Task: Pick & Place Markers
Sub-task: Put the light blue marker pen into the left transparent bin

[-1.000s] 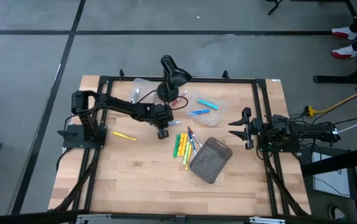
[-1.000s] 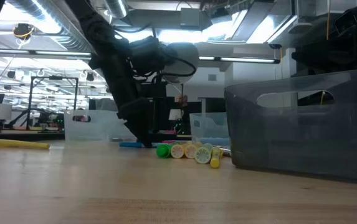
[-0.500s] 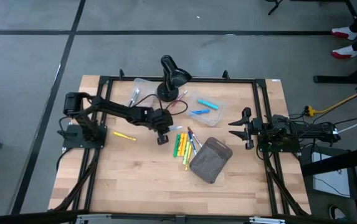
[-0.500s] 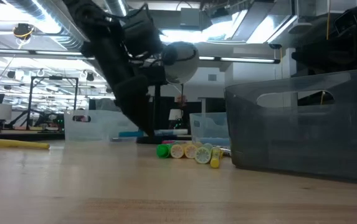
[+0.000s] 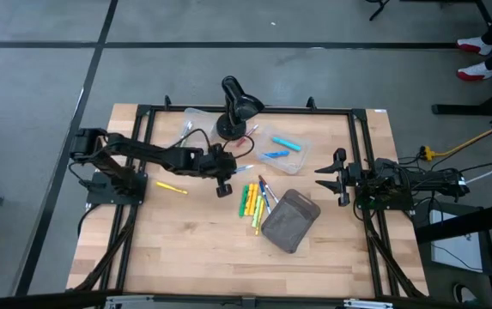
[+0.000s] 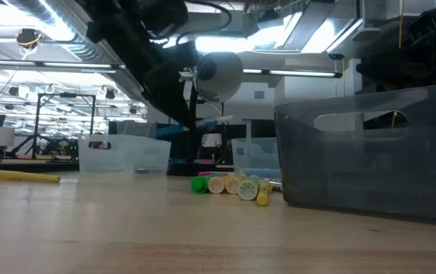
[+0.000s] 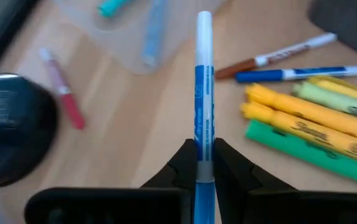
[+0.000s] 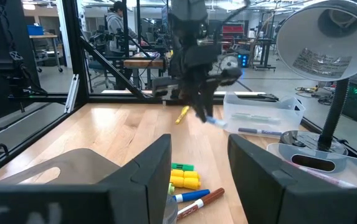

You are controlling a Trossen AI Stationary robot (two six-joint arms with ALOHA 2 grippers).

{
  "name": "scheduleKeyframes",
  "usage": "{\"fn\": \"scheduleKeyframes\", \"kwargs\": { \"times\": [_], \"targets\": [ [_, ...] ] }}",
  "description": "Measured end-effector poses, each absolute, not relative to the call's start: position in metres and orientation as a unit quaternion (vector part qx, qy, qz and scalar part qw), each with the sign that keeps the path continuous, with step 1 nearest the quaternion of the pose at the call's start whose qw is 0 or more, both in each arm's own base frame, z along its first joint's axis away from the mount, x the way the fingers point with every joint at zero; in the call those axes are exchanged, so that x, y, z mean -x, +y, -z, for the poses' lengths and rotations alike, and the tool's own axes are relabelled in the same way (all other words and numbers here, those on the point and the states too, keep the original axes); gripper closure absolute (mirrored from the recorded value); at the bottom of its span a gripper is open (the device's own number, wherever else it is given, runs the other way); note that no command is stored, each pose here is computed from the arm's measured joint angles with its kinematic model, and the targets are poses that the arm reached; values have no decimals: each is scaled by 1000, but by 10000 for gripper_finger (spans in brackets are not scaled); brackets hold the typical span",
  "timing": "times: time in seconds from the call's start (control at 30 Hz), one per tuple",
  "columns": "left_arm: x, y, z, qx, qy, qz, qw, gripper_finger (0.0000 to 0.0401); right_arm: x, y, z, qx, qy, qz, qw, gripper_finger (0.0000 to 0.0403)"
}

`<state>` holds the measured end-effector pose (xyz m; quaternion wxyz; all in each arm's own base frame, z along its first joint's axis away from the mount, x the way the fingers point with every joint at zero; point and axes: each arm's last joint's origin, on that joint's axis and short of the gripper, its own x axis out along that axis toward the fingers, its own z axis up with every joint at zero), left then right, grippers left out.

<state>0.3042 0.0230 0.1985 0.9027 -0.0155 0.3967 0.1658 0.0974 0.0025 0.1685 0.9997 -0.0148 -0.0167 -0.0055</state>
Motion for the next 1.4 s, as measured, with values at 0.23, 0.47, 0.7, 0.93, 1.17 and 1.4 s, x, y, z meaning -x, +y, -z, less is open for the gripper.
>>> {"fn": "scheduleKeyframes", "kwargs": {
  "times": [0.23,0.47,0.7,0.93,1.17,1.4],
  "targets": [
    [-275,27,-204,12,363,-229,903,375,-97,3,-168,15,-17,5,1000,246],
    [-241,28,-222,19,269,-283,921,375,-97,3,-169,15,-17,5,1000,246],
    [-214,33,-236,32,215,-328,919,375,-97,3,-169,15,-17,5,1000,246],
    [-204,41,-240,32,199,-365,909,375,-97,3,-168,15,-17,5,1000,246],
    [-202,46,-241,37,195,-376,905,375,-97,3,-169,15,-17,5,1000,246],
    [-203,46,-243,43,184,-380,906,375,-97,3,-169,15,-17,5,1000,246]
  ]
}}
